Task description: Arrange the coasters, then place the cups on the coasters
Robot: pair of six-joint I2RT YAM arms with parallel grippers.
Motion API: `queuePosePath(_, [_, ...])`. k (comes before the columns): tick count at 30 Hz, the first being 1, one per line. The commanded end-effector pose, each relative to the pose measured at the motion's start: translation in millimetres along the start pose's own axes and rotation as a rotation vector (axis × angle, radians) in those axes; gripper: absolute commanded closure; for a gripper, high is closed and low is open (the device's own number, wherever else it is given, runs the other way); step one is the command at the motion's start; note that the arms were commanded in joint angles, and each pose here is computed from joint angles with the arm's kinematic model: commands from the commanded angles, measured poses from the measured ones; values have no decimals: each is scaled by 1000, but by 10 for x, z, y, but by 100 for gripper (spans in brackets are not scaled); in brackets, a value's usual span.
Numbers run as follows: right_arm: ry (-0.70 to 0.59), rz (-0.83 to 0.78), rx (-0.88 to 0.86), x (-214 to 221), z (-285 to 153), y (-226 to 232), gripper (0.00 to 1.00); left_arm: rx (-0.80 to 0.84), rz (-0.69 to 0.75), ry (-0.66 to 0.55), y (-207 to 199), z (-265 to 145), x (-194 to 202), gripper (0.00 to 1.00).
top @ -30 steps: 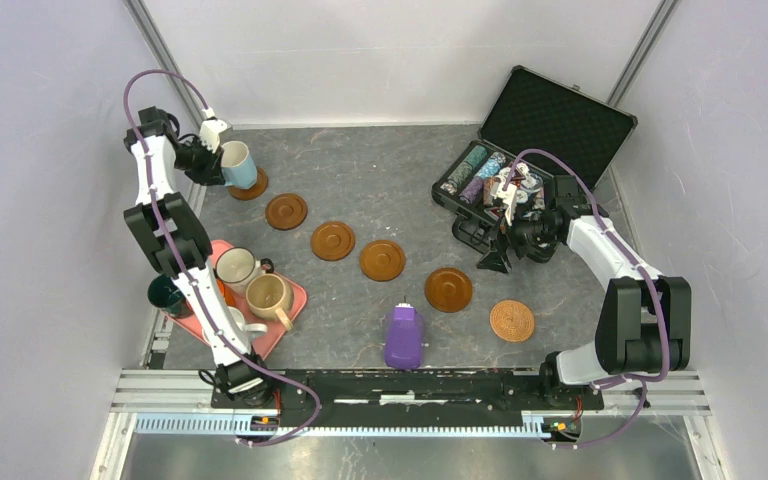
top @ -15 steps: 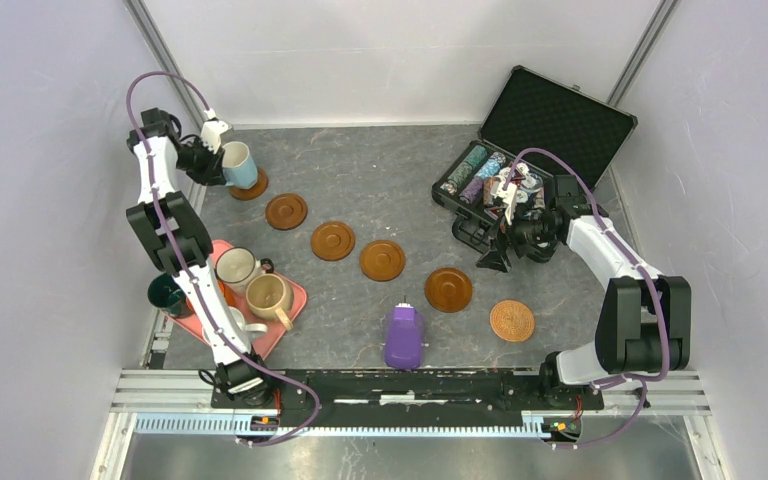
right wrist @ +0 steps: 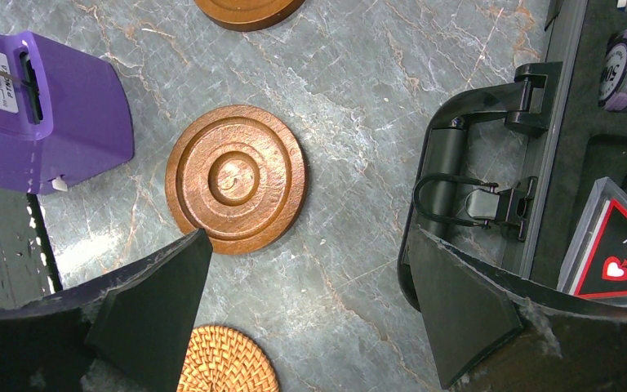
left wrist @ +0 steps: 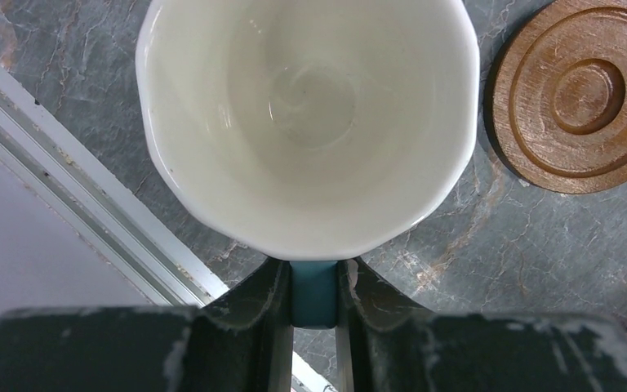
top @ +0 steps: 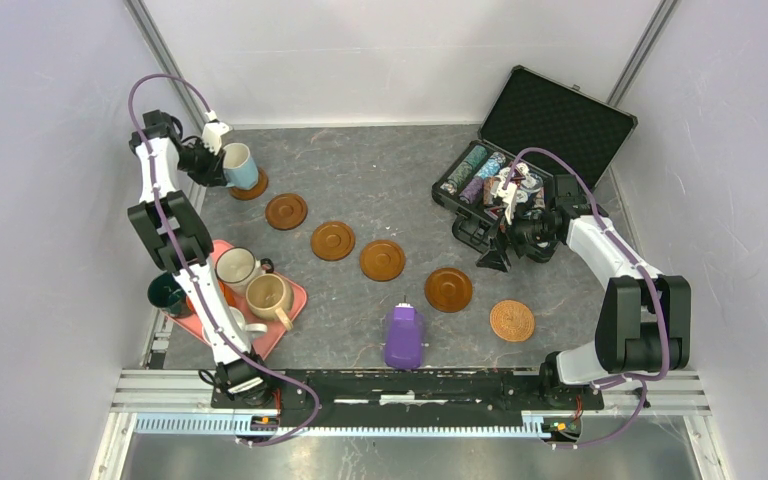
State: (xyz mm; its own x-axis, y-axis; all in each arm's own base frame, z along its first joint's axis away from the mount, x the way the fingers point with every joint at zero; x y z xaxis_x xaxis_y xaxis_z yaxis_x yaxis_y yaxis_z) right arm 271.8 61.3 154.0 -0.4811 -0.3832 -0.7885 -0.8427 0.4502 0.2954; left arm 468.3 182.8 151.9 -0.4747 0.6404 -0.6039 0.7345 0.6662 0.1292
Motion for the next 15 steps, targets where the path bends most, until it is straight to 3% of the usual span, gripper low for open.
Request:
queuePosePath(1, [-11,-2,6,-3,7,-28,2,-63,18,-70,140,-93,-176,80])
queuePosePath(15, [-10,-1,1,3,10,-24,2,-64,28,-56,65,-242,-229,39])
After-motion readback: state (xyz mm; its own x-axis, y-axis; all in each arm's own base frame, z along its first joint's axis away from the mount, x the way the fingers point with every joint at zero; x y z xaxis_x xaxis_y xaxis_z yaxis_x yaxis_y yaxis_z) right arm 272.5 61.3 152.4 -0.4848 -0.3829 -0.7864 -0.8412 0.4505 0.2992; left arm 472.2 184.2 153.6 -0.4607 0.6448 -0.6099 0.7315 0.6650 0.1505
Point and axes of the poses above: each gripper's point midway between its finger pads, its own z axis out along the fingers, its own y axis along the line the jaws close on, x = y × z, the point moved 8 cm from there along -z, back along the fingers, and after that the axes turned 8 degrees about z, right-handed, at the moved point
